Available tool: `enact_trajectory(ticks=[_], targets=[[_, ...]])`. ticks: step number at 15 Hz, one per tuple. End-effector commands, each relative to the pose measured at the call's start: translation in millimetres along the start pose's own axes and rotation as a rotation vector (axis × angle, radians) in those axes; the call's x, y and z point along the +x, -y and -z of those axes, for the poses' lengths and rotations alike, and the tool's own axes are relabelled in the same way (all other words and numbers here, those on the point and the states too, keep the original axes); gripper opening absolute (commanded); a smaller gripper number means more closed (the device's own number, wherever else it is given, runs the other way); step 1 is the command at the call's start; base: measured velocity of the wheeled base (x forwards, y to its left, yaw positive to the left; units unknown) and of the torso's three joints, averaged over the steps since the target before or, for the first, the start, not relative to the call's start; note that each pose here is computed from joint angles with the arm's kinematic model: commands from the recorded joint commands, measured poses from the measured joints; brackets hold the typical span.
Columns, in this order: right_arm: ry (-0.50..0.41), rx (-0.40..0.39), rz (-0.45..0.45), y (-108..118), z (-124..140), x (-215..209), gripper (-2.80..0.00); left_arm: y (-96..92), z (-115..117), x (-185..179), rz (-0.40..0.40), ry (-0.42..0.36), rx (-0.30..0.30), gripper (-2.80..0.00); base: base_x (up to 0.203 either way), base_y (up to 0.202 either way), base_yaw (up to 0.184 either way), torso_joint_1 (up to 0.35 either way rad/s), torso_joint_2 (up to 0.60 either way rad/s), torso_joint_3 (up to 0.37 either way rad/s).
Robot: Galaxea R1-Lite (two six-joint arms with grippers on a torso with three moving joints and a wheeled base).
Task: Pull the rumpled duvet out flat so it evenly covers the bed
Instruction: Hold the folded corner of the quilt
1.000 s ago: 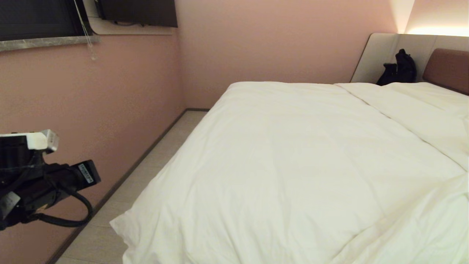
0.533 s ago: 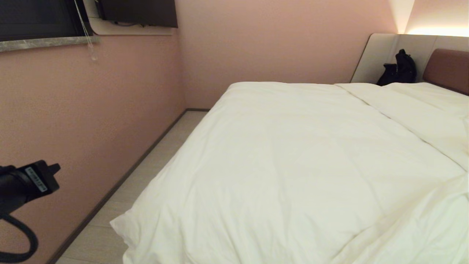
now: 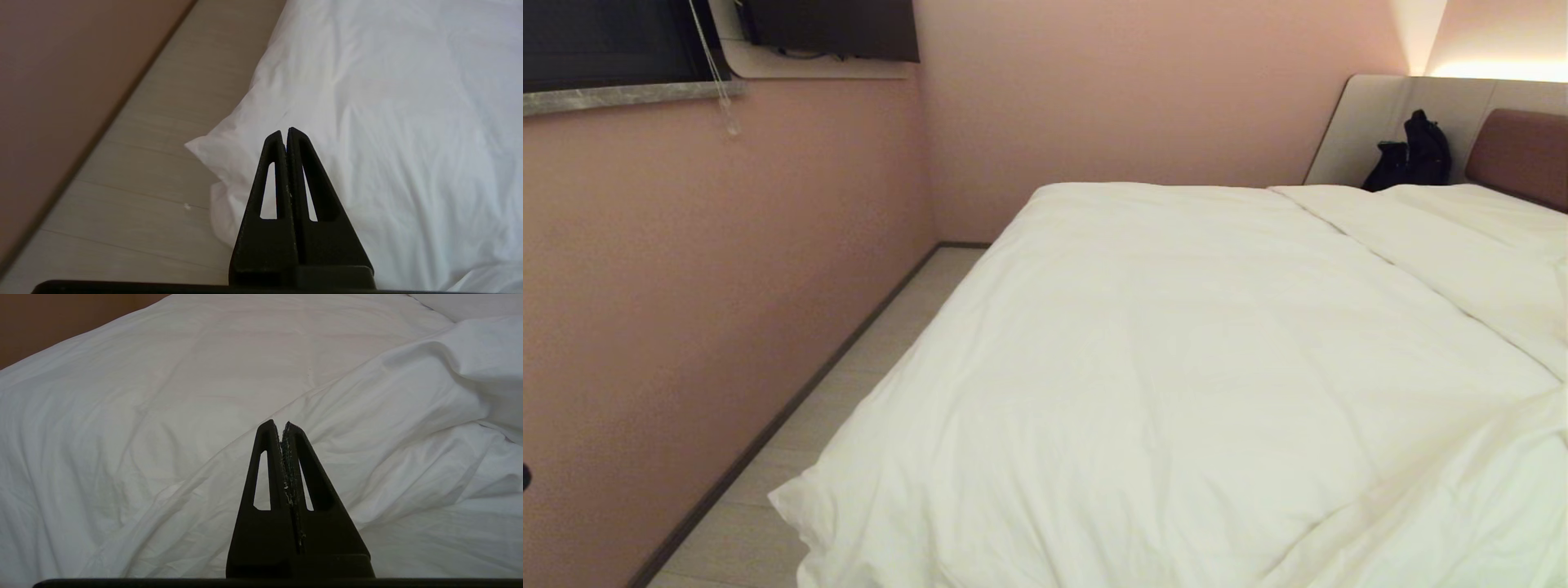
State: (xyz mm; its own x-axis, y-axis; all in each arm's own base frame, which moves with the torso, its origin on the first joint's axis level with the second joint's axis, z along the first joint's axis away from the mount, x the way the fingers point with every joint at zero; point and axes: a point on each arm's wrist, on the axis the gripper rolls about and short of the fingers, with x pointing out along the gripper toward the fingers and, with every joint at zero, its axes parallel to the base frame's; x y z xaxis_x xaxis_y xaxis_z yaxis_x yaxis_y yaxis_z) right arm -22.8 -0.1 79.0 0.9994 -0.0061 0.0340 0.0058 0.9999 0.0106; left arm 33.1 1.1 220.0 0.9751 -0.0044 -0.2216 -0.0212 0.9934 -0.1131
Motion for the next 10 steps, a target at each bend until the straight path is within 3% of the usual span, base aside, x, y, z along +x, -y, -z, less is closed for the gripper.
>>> enact_trajectory(ticks=[1,6,10], targets=[[0.001,0.0,0.0,0.0,-0.1,0.0,-2.8,2.9,7.7,-32.5,0.004,0.082,0.035,-2.8,0.0,0.0,0.0,0.0,0.0,0.0],[0.001,0.0,0.0,0.0,-0.1,0.0,-2.8,3.8,27.1,-62.2,-0.029,0.131,0.116,-2.8,0.0,0.0,0.0,0.0,0.0,0.0],[0.001,0.0,0.0,0.0,-0.1,0.0,-2.8,-4.9,34.6,-73.8,-0.135,0.184,0.19,-2.8,0.0,0.0,0.0,0.0,0.0,0.0]])
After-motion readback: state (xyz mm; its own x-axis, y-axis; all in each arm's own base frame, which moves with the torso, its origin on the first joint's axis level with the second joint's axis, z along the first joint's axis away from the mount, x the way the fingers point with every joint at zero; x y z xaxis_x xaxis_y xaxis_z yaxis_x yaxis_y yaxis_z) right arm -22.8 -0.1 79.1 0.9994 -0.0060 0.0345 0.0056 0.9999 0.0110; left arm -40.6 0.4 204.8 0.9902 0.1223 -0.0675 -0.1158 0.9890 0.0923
